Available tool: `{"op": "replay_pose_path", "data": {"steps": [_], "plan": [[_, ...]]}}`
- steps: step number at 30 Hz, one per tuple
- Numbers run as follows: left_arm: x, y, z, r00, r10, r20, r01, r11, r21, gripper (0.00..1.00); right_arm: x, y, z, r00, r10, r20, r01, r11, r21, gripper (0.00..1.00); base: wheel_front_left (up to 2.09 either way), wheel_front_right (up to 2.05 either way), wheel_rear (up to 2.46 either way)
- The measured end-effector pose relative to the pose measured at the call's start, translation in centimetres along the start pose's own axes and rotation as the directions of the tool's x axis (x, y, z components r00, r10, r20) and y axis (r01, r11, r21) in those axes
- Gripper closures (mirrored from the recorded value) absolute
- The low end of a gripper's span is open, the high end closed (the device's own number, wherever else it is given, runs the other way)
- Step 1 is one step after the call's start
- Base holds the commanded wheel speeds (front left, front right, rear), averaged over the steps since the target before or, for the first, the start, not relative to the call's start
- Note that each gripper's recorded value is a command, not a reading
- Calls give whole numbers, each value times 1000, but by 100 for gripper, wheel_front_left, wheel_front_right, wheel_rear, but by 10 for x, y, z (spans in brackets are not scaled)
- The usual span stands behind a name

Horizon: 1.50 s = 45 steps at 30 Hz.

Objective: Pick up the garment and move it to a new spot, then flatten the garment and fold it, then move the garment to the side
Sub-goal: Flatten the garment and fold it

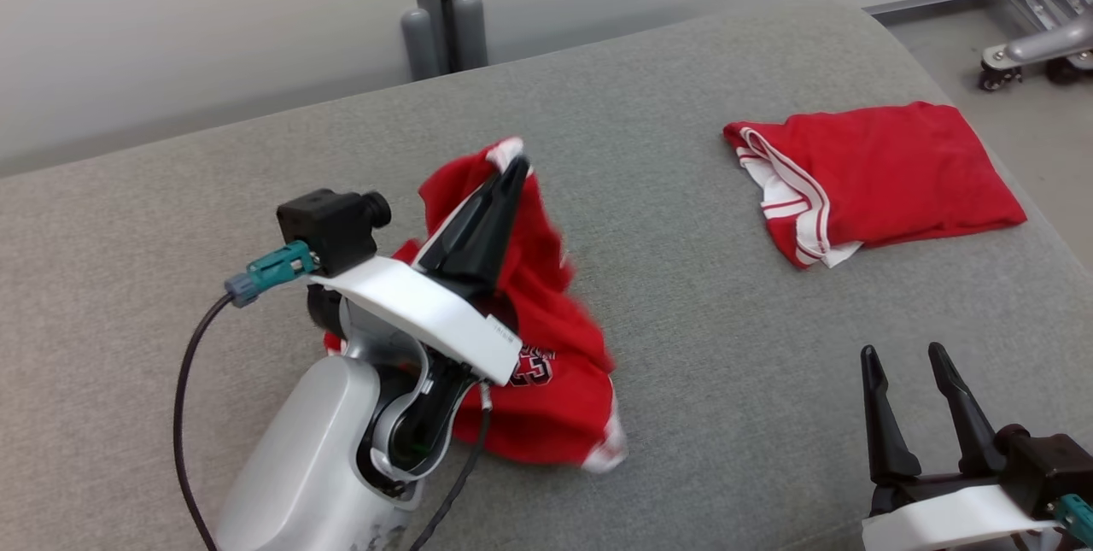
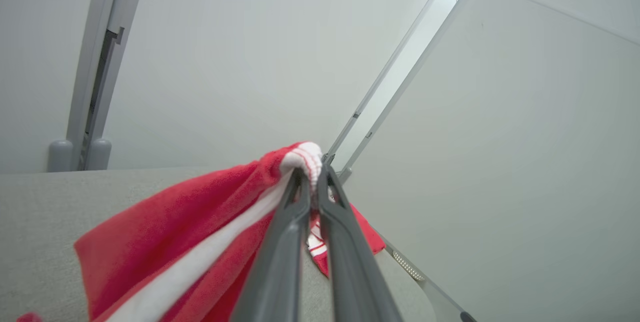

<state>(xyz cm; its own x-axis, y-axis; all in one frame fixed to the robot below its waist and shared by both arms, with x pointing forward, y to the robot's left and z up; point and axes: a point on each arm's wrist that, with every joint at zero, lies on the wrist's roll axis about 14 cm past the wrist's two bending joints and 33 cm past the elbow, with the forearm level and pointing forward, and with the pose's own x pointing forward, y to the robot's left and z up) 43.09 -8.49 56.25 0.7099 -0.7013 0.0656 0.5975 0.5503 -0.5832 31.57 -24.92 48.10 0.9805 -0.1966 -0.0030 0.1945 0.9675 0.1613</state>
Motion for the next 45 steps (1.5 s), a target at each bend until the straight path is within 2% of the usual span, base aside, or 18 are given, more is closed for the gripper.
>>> {"op": "replay_pose_path", "data": {"steps": [4, 7, 13, 17, 20, 24, 27, 31, 32, 33, 35, 36, 37, 38, 41, 43, 44, 45], "plan": [[-5, -26, 47, 987, -23, 161, 35, 997, -73, 100, 4, 9, 0, 1000, 31, 3, -31, 1000, -3, 0, 0, 0, 0], [-19, -28, 73, 968, 4, 252, 33, 989, -142, 100, 7, 15, -1, 999, 53, 0, -53, 999, -6, 0, 0, 0, 0], [-63, -3, 92, 929, 146, 340, -64, 968, -241, 100, 13, 33, -5, 994, 111, -9, -111, 994, -7, 0, 0, 0, 0], [-106, 37, 66, 911, 310, 272, -222, 924, -310, 100, 14, 45, -8, 989, 149, -14, -149, 989, -1, 0, 0, 0, 0], [-151, 78, 45, 862, 459, 216, -387, 870, -305, 100, 15, 57, -10, 982, 186, -19, -186, 983, 0, 0, 0, 0, 0], [-229, 132, -5, 744, 665, 64, -634, 733, -246, 100, 16, 63, -13, 978, 206, -28, -206, 979, -2, 0, 0, 0, 0], [-279, 152, -54, 669, 739, -84, -733, 636, -241, 100, 16, 68, -20, 973, 224, -50, -225, 974, -5, 0, 0, 0, 0], [-318, 170, -83, 583, 802, -133, -805, 548, -225, 100, 16, 79, -27, 964, 255, -73, -256, 967, -4, 0, 0, 0, 0], [-327, 175, -86, 557, 820, -128, -824, 526, -210, 85, 17, 80, -28, 963, 261, -74, -262, 965, -6, 0, 0, 0, 0], [-334, 180, -86, 532, 839, -114, -840, 505, -199, 63, 17, 81, -28, 962, 264, -74, -265, 964, -6, 0, 0, 0, 0], [-353, 195, -77, 448, 893, -41, -883, 435, -176, 57, 17, 83, -27, 961, 268, -71, -269, 963, -7, 0, 0, 0, 0], [-364, 203, -70, 396, 918, -1, -907, 391, -158, 34, 17, 83, -27, 961, 269, -71, -270, 963, -8, 0, 0, 0, 0], [-374, 210, -64, 354, 935, 26, -923, 354, -149, 0, 17, 83, -26, 960, 271, -70, -272, 962, -8, 0, 0, 0, 0], [-378, 213, -62, 336, 941, 38, -929, 338, -150, 0, 16, 84, -26, 960, 272, -70, -273, 962, -8, 0, 0, 0, 0], [-375, 217, -51, 331, 940, 83, -933, 339, -119, 0, 14, 84, -28, 958, 276, -76, -278, 961, -15, 0, 0, 0, 0], [-369, 222, -4, 315, 922, 225, -942, 334, -48, 0, 14, 81, -28, 961, 267, -76, -269, 963, -17, 0, 0, 0, 0], [-358, 218, 12, 332, 902, 276, -930, 362, -62, 0, 14, 81, -28, 961, 266, -76, -268, 963, -17, 0, 0, 0, 0], [-342, 212, 23, 369, 875, 313, -909, 409, -74, 0, 14, 81, -28, 961, 266, -77, -268, 963, -17, 0, 0, 0, 0]]}}
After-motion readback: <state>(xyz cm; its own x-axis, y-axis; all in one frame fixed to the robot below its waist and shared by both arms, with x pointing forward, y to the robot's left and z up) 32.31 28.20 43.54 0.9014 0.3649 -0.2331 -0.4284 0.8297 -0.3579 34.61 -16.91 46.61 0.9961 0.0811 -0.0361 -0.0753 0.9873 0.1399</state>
